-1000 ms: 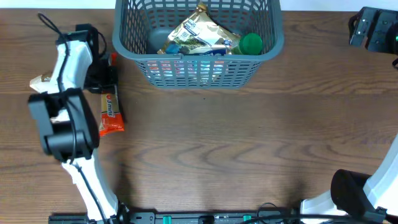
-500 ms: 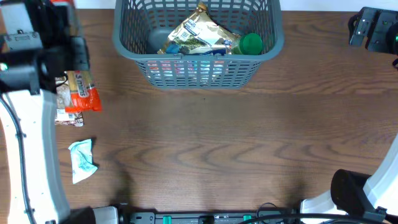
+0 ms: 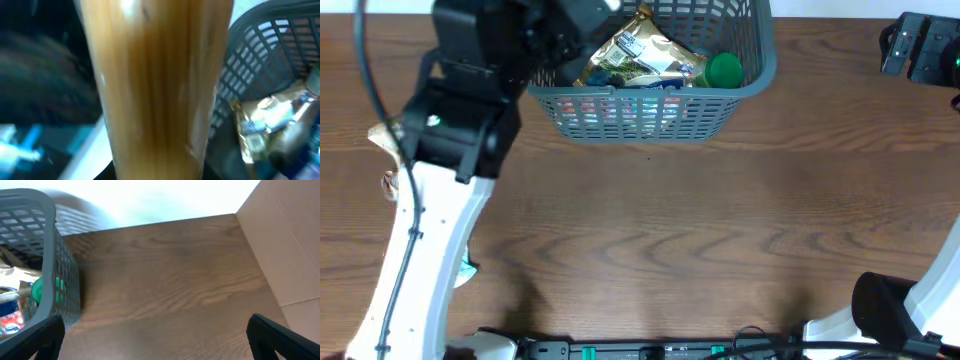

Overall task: Pack container
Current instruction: 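Lift the spaghetti pack with the left gripper and drop it into the basket, then move the left gripper back to the Pantree bread bag and grasp it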

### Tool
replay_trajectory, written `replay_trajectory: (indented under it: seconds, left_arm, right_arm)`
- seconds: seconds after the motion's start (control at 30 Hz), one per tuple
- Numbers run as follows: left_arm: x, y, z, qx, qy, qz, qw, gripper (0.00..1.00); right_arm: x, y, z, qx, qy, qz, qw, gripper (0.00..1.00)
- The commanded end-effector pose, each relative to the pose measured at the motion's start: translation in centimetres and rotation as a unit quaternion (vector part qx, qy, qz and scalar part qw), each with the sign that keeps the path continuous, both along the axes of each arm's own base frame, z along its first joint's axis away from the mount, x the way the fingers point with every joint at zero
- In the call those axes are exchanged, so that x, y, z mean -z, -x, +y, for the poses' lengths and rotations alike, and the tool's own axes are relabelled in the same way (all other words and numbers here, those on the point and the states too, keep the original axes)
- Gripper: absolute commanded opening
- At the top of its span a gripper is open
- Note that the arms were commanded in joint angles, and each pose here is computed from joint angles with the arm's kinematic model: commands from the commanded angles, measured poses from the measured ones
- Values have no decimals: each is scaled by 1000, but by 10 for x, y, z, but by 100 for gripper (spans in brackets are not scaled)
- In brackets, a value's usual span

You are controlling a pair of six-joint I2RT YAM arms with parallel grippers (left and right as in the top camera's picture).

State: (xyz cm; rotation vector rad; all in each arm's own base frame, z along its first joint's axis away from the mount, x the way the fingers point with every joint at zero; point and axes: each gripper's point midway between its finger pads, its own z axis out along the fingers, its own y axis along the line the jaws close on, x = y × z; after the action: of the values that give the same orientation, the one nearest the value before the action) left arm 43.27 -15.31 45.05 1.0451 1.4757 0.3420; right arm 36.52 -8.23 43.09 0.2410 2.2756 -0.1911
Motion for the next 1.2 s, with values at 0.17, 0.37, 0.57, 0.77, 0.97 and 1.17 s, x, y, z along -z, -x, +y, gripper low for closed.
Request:
replay_trajectory:
  seconds: [0.17, 0.37, 0.57, 0.77, 0.97, 1.17]
  left_arm:
    - [58, -45, -71, 120, -93, -11, 988, 6]
    - [152, -79, -88, 132, -111, 82, 982, 6]
    - [220, -86, -90, 127, -110, 171, 971, 26]
    - [210, -85, -82, 87, -75, 187, 976, 84]
    - [132, -71, -56, 31, -58, 119, 991, 98]
    - [49, -52, 14, -117, 14, 54, 992, 98]
  right_arm:
    - [3, 0, 0, 0, -5, 6, 1000, 99]
    - [5, 2, 2, -3, -8, 10, 1000, 99]
    - [6, 3, 3, -6, -11, 14, 1000, 99]
    - [6, 3, 3, -6, -11, 14, 1000, 99]
    - [7, 3, 4, -8, -12, 14, 1000, 99]
    - [6, 3, 4, -8, -13, 14, 1000, 99]
